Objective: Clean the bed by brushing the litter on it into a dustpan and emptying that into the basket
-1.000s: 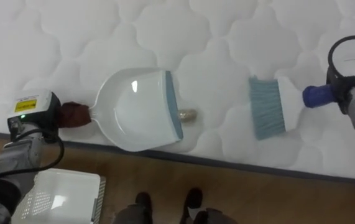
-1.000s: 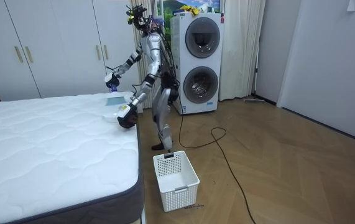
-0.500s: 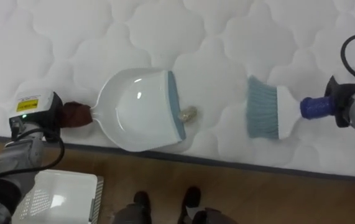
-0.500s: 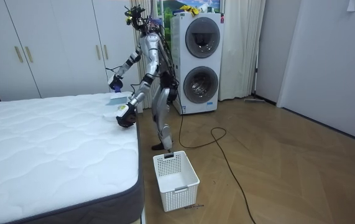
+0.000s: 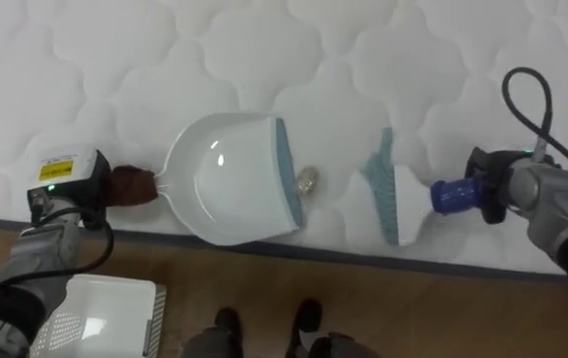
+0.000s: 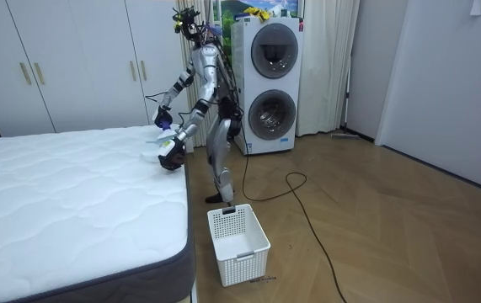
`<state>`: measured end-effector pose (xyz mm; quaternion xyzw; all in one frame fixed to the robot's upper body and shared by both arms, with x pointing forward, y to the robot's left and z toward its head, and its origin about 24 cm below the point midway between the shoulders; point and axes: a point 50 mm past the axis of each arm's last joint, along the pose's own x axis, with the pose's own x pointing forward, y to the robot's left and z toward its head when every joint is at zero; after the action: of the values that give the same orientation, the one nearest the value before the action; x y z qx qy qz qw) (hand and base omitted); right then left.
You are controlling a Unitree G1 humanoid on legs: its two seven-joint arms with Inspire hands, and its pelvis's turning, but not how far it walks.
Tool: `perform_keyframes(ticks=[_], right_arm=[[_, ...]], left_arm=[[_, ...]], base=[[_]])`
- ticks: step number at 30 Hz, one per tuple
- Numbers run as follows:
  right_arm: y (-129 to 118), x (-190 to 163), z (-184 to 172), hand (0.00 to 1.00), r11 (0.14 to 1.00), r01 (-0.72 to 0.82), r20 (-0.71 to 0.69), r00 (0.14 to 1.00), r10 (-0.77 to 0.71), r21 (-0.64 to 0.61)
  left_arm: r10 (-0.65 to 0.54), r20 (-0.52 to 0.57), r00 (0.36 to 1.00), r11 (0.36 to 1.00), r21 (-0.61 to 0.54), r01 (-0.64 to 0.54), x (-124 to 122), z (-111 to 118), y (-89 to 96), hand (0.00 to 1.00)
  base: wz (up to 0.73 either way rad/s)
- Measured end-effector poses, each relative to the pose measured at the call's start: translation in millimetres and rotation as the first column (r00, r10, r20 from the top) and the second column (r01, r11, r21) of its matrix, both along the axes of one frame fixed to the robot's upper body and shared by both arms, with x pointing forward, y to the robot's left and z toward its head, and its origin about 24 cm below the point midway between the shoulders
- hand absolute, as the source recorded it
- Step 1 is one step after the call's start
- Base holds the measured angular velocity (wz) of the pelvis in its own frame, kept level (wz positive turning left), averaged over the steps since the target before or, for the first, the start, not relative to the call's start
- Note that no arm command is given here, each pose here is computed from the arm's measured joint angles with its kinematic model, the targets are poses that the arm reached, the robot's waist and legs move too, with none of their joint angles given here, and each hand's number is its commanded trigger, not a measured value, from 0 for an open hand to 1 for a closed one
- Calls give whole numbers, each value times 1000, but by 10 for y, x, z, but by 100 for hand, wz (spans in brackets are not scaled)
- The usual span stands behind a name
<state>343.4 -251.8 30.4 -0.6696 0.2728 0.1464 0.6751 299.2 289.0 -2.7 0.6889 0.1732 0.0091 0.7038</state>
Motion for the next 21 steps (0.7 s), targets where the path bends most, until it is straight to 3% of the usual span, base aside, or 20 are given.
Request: perform_keyframes(ticks=[14,21], right_arm=[[563,38,37,100,976,-207,57,977,203,64],[655,25,4,100,971,-223,50,974,219,91]], left_arm=[[-7,-9,1000,1000,10,7,-18,-23,-6,100],[-6,-17,1000,1000,8,6,-30,-62,-46,100]], base=[[0],[0]])
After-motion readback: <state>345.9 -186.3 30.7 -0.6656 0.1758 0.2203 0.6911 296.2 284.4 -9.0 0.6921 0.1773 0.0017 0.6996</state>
